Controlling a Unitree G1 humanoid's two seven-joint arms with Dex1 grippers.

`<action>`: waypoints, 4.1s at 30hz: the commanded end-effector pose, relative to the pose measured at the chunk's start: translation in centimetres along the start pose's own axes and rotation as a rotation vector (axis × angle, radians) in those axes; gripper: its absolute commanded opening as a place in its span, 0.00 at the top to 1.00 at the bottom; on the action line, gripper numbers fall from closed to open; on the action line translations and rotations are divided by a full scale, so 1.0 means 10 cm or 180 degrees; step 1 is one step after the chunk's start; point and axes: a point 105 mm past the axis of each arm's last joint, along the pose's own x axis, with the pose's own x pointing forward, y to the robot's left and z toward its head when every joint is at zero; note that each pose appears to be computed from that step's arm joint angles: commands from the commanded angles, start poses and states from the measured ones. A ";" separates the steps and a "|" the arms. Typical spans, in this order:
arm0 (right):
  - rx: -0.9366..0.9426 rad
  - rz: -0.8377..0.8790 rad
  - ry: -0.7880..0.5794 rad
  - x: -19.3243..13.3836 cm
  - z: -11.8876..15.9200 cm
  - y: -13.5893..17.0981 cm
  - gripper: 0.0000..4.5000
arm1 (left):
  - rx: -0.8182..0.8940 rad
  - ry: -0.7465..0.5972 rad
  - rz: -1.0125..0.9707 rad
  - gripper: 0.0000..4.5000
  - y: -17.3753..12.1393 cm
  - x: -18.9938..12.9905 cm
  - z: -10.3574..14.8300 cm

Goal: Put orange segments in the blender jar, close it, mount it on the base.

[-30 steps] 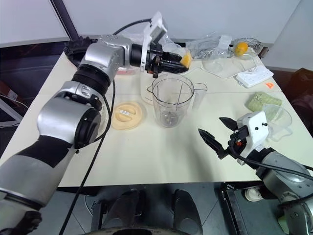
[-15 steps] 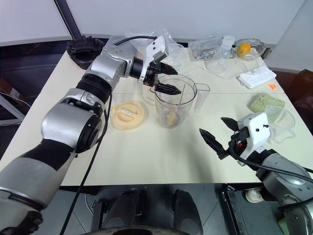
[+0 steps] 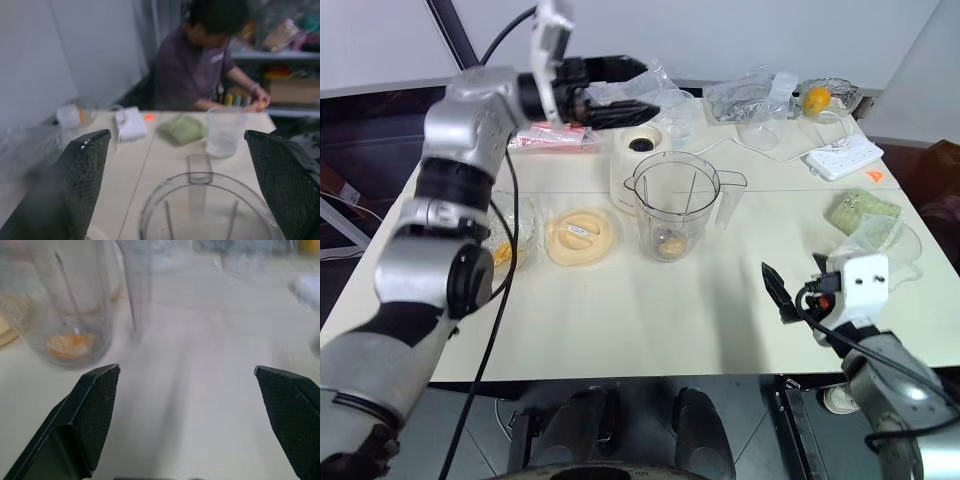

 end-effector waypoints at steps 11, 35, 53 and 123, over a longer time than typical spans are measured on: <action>-0.0493 -0.1654 0.0577 -0.19 -0.34 -0.91 0.00 | -0.0304 0.0547 -0.0367 0.01 -1.08 -0.40 -0.48; -0.0659 -0.2458 0.0455 0.05 -0.33 -1.86 0.00 | -0.0708 0.0821 -0.0507 0.01 -1.54 -0.52 -0.62; -0.0614 -0.2155 0.0351 0.28 -0.33 -1.73 0.00 | -0.0714 0.0898 -0.0427 0.01 -1.56 -0.54 -0.65; -0.0489 -0.2243 0.0264 0.87 -0.17 -2.10 1.00 | -0.0877 0.0988 -0.0116 0.00 -1.54 -0.56 -0.63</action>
